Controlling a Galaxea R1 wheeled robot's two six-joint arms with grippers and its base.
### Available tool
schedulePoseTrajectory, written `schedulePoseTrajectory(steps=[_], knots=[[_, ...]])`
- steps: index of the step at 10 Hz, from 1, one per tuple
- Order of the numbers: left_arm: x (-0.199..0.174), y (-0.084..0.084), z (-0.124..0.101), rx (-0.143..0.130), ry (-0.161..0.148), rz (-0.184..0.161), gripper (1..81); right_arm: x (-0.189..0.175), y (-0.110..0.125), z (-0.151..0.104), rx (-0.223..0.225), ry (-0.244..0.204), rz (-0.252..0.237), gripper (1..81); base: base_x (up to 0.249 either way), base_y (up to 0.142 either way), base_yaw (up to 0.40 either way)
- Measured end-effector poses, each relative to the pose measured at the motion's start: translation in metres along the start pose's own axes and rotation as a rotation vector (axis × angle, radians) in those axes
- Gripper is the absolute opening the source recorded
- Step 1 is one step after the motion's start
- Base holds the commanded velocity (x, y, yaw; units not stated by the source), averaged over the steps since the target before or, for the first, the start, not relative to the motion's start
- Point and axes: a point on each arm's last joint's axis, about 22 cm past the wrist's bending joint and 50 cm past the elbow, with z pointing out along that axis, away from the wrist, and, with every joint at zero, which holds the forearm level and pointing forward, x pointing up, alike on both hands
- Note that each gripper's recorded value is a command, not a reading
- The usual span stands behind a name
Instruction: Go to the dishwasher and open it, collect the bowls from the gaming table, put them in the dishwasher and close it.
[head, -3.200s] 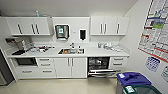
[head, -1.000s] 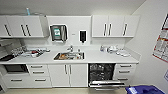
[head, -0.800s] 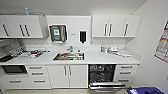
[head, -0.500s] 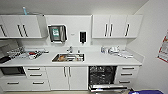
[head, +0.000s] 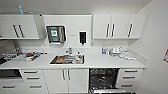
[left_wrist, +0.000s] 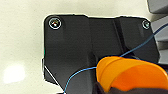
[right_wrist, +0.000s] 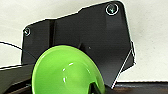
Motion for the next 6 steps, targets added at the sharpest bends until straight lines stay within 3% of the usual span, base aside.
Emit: schedulePoseTrajectory(steps=[4, 6], knots=[[0.001, -0.006, -0.001, 0.008, -0.002, 0.000, 1.0, 0.002, -0.005, 0.001, 0.007, 0.000, 0.000, 1.0, 0.171, -0.073, 0.000], [0.014, 0.008, 0.002, -0.013, 0.025, 0.005, 1.0, 0.015, 0.003, -0.001, -0.002, 0.026, -0.006, 1.0, 0.171, -0.075, 0.000]])
